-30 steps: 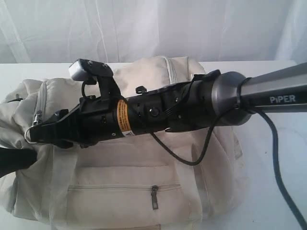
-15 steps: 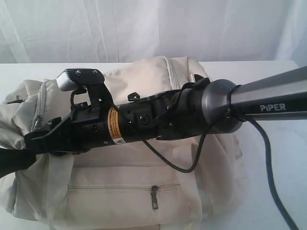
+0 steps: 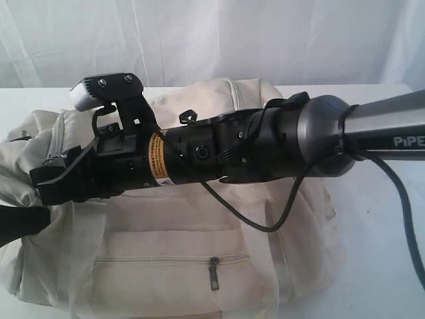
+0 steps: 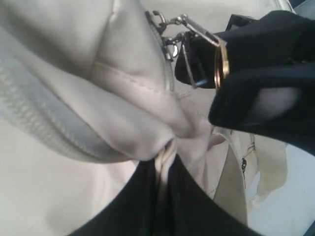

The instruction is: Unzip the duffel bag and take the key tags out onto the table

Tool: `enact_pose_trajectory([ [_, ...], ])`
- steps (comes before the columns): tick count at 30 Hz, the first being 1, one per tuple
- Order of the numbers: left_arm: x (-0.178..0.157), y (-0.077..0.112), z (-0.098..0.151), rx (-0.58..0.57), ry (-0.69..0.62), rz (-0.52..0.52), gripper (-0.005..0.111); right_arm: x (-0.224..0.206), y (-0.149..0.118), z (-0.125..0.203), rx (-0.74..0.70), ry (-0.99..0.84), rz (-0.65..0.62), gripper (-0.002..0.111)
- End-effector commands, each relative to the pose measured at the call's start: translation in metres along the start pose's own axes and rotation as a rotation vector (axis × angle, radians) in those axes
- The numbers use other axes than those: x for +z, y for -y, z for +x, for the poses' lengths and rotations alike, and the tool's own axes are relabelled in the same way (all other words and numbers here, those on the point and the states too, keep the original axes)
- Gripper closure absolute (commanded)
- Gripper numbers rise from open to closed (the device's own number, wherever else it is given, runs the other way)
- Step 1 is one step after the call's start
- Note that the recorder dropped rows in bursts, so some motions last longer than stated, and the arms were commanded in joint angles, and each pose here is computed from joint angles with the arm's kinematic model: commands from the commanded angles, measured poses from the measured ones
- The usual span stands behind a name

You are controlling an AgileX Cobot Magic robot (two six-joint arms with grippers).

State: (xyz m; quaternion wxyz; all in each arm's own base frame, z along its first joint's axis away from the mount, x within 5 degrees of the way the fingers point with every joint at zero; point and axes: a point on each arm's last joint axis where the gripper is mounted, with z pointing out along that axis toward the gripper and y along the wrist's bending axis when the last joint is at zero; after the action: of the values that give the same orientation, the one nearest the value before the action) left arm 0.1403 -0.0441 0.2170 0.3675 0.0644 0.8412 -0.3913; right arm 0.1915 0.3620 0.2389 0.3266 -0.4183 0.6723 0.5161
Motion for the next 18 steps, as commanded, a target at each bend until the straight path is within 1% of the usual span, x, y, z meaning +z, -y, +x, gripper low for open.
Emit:
enact_pose_trajectory([
  [1,-0.002,0.01,-0.005,-0.004,0.037,0.077,0.107,-0.004,-0.005,-0.007,-0.06,0.019,0.004,0.108],
  [10,-0.002,0.01,-0.005,0.0,0.038,0.077,0.107,-0.005,0.009,-0.004,-0.064,-0.018,0.15,0.108],
  [12,-0.002,0.01,-0.005,0.0,0.038,0.077,0.107,-0.006,0.01,-0.004,-0.1,-0.024,0.17,0.108],
  [15,-0.002,0.01,-0.005,0.0,0.038,0.077,0.107,-0.008,0.019,-0.003,-0.17,-0.052,0.264,0.108],
  [18,-0.002,0.01,-0.005,0.0,0.038,0.077,0.107,-0.008,0.019,-0.003,-0.284,-0.066,0.265,0.108],
])
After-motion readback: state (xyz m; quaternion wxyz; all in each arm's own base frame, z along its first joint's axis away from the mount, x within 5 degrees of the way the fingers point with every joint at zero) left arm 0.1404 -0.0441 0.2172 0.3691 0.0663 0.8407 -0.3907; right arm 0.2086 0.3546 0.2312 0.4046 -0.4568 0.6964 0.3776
